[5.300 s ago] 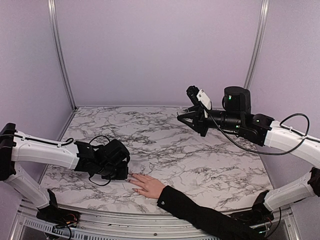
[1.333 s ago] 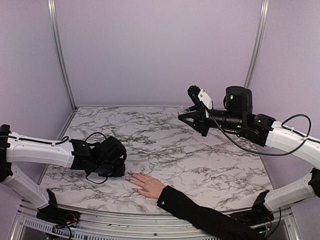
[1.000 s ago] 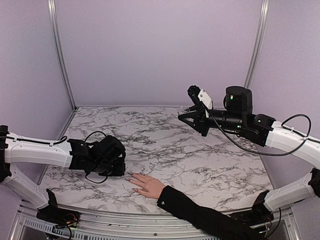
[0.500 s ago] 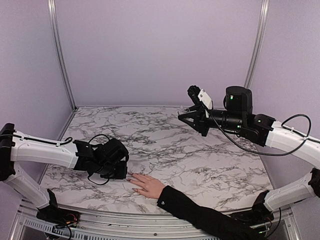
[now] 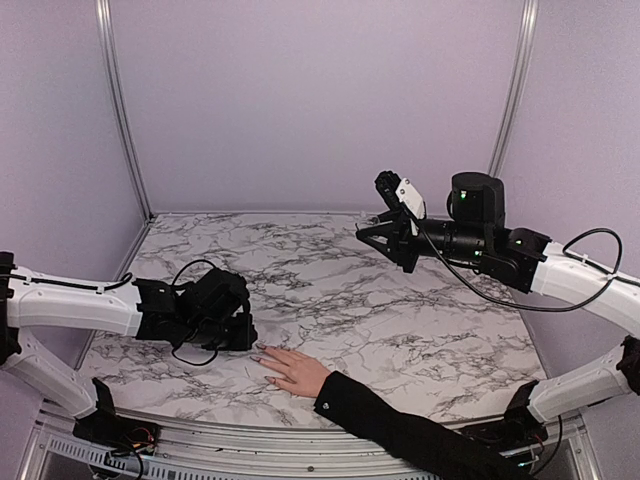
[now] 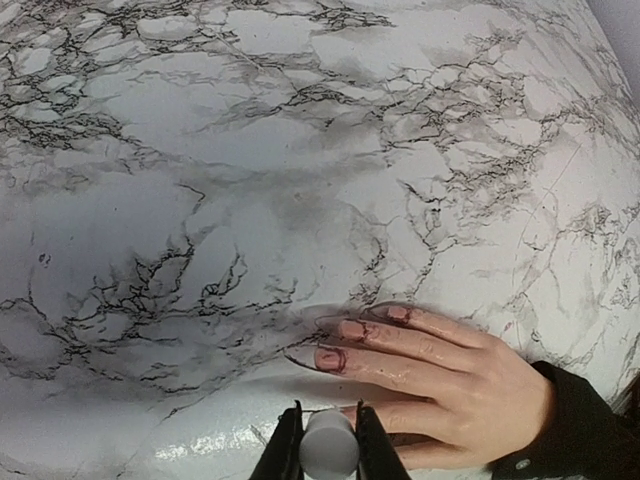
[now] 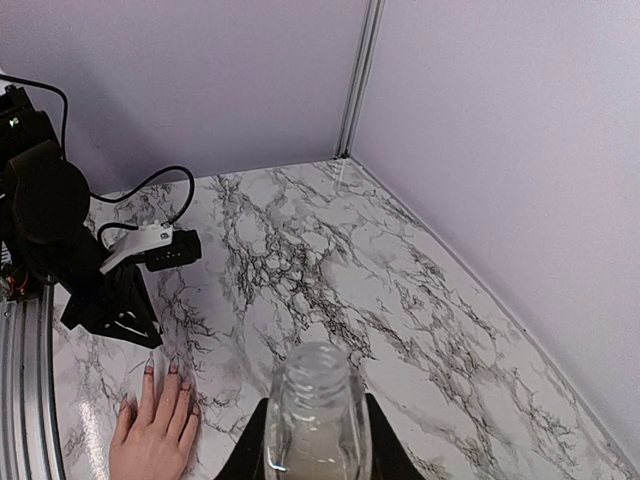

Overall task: Paint the nails
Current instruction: Paint the nail polish on the nail.

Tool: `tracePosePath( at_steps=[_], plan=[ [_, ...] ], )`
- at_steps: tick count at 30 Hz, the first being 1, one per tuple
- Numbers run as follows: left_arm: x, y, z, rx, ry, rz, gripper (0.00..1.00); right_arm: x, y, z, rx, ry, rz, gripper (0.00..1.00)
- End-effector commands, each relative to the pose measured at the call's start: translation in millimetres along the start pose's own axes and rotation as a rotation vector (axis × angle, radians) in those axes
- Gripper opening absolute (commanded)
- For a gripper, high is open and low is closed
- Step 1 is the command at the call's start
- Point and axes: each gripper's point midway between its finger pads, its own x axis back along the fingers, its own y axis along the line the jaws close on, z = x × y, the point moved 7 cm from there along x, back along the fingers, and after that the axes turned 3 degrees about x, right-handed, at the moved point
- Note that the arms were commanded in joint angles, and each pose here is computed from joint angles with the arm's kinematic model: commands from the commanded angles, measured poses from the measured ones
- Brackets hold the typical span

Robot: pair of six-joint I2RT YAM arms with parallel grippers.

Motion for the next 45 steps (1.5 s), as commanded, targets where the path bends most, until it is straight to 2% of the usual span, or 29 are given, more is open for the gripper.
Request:
tracePosePath(
  at_steps=[1, 24, 45],
  plan=[
    [-6.1, -10.7, -0.2, -0.037, 0.023, 0.03, 0.0, 5.7, -2.5, -5.7, 0.013, -0.02, 0.017, 0.0],
    [-8.5, 8.4, 7.0, 0.013, 0.03, -0.064, 0.0, 6.5, -2.4, -4.8, 0.014, -0.017, 0.018, 0.0],
    [-9.8, 5.1, 10.0, 0.002, 0.062, -0.041, 0.0, 8.1, -2.1, -5.8, 0.013, -0.02, 0.019, 0.0]
  ],
)
